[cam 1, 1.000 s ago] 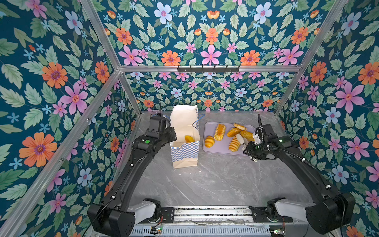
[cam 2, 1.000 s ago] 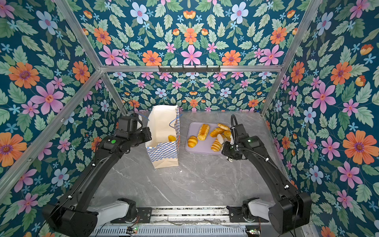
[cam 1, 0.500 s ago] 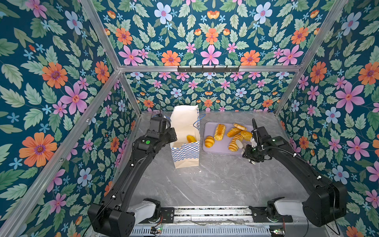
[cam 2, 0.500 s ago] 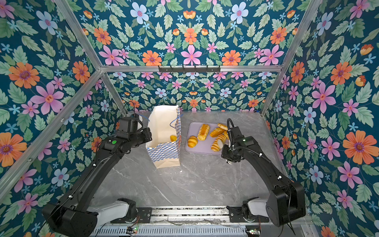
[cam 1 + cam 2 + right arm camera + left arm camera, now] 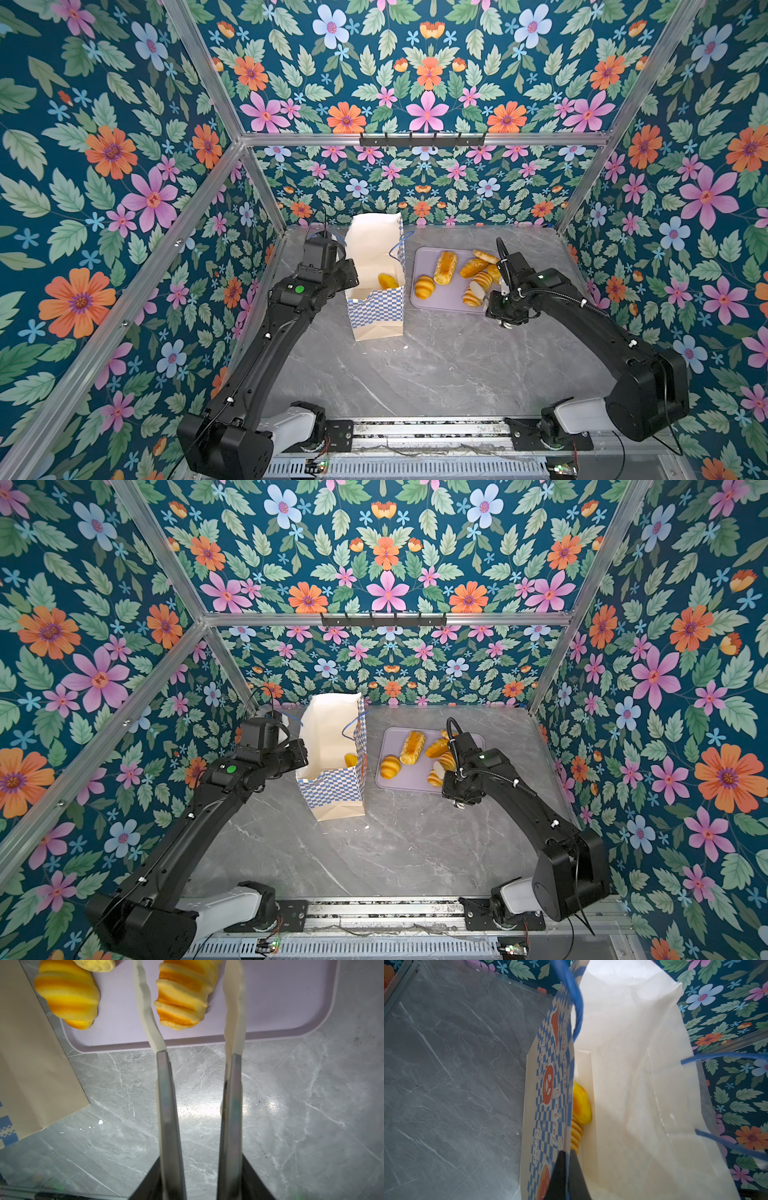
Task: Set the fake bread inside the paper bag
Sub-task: 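Pinch the ridged striped bread on the tray with the tongs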
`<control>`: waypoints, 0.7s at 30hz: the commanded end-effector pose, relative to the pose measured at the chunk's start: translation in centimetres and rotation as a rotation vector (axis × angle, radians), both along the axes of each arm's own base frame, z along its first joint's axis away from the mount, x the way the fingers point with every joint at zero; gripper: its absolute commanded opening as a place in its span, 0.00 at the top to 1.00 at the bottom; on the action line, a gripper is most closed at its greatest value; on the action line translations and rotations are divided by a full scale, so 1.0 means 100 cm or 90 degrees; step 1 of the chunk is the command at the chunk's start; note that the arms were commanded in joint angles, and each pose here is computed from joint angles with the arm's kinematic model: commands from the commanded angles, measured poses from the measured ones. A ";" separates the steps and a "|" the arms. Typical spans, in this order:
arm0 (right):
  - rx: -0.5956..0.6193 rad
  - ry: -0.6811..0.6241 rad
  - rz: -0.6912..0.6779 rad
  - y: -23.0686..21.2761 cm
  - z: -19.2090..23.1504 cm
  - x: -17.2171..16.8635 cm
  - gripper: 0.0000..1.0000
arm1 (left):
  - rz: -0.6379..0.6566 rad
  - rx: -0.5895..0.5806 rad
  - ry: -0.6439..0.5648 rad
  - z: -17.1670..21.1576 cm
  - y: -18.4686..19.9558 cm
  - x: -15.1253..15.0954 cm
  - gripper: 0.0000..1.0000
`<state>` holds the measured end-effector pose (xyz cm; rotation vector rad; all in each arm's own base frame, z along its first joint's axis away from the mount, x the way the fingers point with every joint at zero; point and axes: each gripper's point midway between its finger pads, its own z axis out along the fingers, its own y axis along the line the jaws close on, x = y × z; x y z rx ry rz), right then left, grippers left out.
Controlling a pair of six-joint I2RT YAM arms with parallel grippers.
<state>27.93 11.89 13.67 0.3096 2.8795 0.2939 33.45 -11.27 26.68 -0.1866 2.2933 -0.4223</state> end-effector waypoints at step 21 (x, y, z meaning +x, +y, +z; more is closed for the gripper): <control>-0.039 0.043 0.005 0.006 -0.031 0.017 0.54 | -0.004 0.012 -0.004 -0.004 0.002 0.002 0.95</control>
